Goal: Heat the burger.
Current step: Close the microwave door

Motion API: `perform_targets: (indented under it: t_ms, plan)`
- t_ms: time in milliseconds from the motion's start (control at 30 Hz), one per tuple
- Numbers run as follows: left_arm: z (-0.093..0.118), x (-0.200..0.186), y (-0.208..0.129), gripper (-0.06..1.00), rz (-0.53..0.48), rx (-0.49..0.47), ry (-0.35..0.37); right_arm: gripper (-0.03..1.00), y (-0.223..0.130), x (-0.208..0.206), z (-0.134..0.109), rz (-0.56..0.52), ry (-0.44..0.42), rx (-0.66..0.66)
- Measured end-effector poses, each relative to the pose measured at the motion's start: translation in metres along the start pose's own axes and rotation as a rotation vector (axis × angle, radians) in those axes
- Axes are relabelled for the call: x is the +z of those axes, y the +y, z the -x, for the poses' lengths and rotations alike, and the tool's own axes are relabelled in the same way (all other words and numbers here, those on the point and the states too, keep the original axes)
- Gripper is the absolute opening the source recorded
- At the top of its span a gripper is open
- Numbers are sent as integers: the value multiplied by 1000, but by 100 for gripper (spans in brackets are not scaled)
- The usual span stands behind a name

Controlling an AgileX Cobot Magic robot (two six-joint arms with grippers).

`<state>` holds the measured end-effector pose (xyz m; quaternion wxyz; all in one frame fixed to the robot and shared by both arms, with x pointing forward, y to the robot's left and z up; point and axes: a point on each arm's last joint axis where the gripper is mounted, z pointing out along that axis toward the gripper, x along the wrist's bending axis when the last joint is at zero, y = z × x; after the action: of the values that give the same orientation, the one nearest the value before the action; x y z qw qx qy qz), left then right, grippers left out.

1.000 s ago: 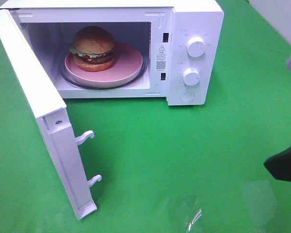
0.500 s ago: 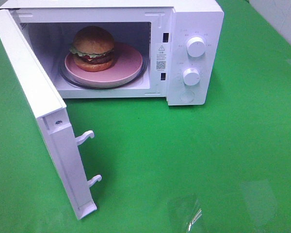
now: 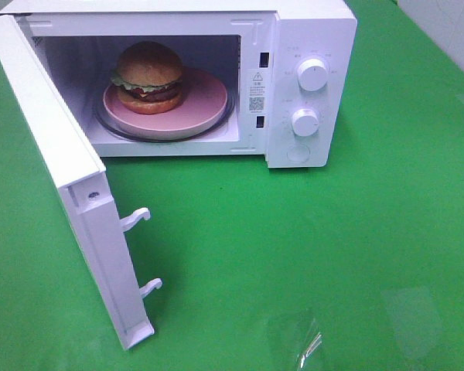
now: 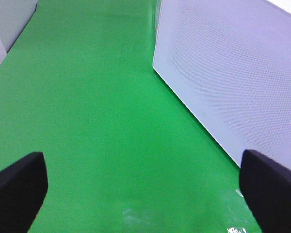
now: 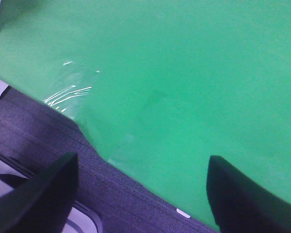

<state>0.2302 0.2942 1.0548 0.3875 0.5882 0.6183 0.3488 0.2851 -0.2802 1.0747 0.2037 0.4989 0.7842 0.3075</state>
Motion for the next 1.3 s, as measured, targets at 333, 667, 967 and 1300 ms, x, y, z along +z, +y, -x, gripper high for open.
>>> perform_targets:
  t_ms: [333,667,967,1300]
  plan:
    - [0,0,0,99,0,0,0,71,-23,-10,9,132,-145,160]
    - [0,0,0,99,0,0,0,71,-43,-25,8,335,-305,288]
    - [0,0,0,99,0,0,0,71,-52,-30,4,418,-406,358]
    - [0,0,0,99,0,0,0,71,-51,-26,4,439,-402,375]
